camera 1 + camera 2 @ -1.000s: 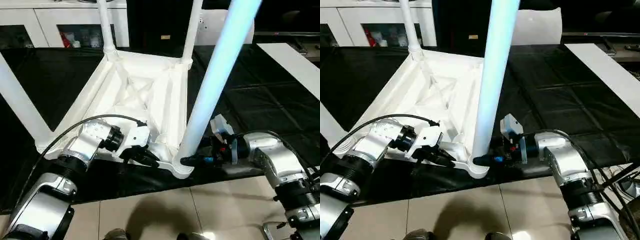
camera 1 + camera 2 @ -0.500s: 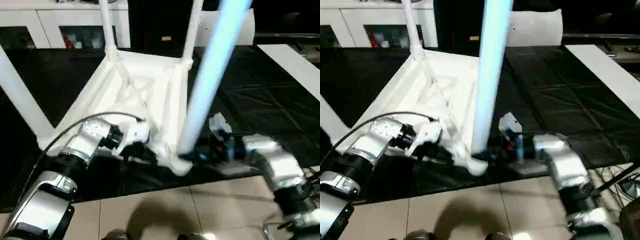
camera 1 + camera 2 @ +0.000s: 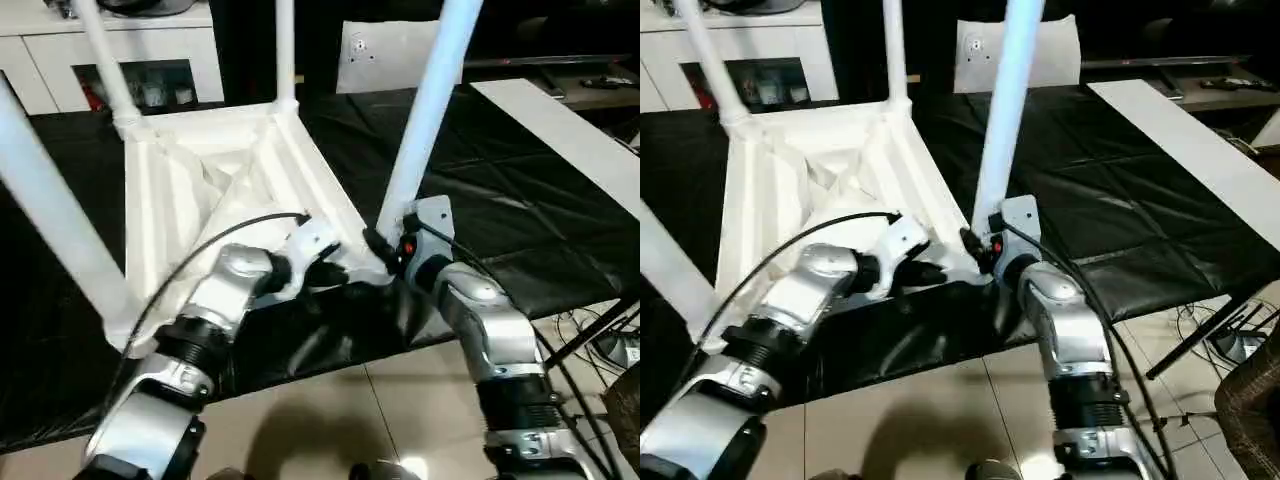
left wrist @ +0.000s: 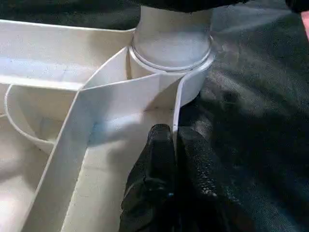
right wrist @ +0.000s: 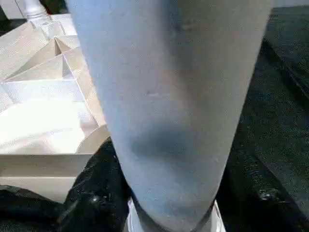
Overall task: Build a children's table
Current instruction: Rotate leg to tighten
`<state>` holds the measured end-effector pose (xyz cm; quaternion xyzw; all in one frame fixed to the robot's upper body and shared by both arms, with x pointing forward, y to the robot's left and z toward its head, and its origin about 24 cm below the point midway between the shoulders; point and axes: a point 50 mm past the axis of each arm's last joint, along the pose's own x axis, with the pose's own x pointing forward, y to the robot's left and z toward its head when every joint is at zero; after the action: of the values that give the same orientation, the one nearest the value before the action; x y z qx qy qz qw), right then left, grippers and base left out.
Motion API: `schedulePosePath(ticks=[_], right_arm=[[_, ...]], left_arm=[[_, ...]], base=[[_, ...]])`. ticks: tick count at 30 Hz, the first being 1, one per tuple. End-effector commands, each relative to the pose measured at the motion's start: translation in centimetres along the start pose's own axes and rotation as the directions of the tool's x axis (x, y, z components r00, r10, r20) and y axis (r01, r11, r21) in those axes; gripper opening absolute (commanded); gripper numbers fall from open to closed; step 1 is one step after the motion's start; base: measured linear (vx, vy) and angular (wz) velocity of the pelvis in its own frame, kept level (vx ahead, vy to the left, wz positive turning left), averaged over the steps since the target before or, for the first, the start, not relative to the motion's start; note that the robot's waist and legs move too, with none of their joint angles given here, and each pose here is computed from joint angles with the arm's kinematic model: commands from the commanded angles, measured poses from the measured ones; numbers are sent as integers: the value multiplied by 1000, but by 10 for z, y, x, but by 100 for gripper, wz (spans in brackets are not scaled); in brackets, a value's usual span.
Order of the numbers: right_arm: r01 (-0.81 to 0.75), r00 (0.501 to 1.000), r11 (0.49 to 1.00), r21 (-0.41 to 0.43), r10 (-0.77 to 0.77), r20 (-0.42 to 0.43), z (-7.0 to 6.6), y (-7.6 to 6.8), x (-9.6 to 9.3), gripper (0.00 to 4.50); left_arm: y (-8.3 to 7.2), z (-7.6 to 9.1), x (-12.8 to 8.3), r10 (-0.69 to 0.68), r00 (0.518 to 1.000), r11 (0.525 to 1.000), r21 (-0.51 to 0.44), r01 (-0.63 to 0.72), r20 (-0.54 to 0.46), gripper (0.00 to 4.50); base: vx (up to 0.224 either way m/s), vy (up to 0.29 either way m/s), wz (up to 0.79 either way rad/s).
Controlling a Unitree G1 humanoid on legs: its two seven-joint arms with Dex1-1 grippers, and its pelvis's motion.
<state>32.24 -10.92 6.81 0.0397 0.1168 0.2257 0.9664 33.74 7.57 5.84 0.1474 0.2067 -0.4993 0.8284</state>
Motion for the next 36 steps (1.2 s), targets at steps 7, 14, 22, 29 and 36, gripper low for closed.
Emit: schedulePosePath(ticks=[7, 14, 22, 29, 36], right_arm=[[-381, 923, 925, -5, 381, 49, -2, 38, -4, 333], [-504, 858, 852, -138, 513, 29, 8, 4, -21, 393], [-691, 721, 700, -180, 686, -97, 11, -17, -39, 393], [-803, 596, 579, -141, 781, -188, 12, -23, -46, 356], [-840, 543, 524, -142, 801, -254, 6, -22, -44, 298]], left_arm=[[-5, 11, -7, -58, 992, 990, 131, 43, 111, 0], [-1, -4, -34, -245, 969, 937, 265, 229, 27, 0], [2, -11, -54, -399, 915, 865, 305, 399, -65, 0], [0, -15, -67, -525, 840, 781, 316, 538, -133, 0], [2, -14, -71, -550, 816, 745, 335, 577, -181, 0]], base=[[0, 0, 0], [0, 0, 0], [0, 0, 0], [0, 0, 0], [0, 0, 0]])
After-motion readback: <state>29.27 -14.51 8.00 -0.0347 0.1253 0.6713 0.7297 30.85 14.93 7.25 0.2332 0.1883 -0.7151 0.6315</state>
